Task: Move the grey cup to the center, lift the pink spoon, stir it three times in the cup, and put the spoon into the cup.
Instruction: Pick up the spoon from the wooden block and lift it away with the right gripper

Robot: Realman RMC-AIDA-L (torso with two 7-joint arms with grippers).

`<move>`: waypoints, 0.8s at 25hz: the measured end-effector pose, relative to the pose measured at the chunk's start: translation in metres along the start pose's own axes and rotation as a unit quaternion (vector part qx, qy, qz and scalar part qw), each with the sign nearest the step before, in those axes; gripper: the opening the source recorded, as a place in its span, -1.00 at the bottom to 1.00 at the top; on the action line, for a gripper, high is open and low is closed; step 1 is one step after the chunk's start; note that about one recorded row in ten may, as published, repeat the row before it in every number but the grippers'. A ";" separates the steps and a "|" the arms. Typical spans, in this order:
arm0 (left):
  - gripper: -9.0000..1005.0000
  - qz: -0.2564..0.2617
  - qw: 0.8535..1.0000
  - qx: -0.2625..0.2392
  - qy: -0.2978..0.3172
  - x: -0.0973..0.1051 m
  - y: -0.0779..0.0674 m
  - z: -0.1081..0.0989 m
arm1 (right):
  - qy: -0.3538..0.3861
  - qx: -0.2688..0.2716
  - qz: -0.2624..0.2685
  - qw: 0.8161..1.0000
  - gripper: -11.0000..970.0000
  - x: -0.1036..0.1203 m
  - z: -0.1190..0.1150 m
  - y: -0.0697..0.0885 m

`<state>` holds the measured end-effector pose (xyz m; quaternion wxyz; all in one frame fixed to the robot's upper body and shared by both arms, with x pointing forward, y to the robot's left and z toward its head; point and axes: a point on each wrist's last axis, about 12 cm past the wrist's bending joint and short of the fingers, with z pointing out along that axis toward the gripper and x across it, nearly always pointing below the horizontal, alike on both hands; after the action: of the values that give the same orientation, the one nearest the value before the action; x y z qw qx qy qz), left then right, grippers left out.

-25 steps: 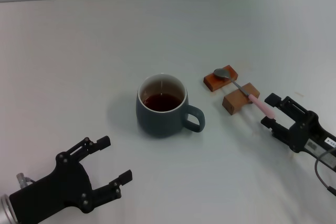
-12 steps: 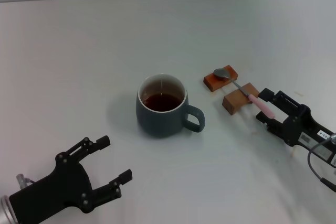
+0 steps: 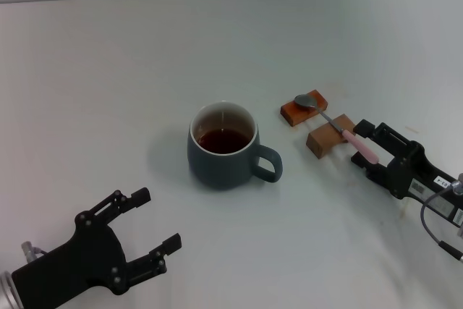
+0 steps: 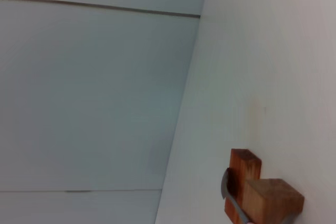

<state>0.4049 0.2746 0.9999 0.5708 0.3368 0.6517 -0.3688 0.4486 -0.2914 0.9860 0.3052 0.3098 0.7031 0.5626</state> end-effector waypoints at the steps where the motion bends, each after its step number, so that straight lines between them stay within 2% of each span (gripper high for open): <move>1: 0.68 0.000 1.000 0.000 0.000 0.000 0.000 0.000 | 0.000 0.001 0.000 1.000 0.62 0.000 0.000 0.000; 10: 0.68 -0.002 1.000 -0.001 -0.002 0.000 0.000 0.000 | -0.002 0.005 0.002 1.000 0.62 0.000 -0.001 -0.002; 15: 0.68 -0.002 1.000 -0.001 -0.002 0.000 0.000 0.000 | -0.006 0.013 0.011 1.000 0.45 0.000 -0.002 -0.004; 20: 0.68 -0.003 1.000 -0.002 -0.008 -0.001 -0.001 -0.001 | -0.007 0.015 0.012 1.000 0.07 0.001 -0.002 -0.005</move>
<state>0.4042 0.2747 1.0012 0.5753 0.3311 0.6489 -0.3719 0.4458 -0.2932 0.9816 0.2987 0.3266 0.7055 0.5535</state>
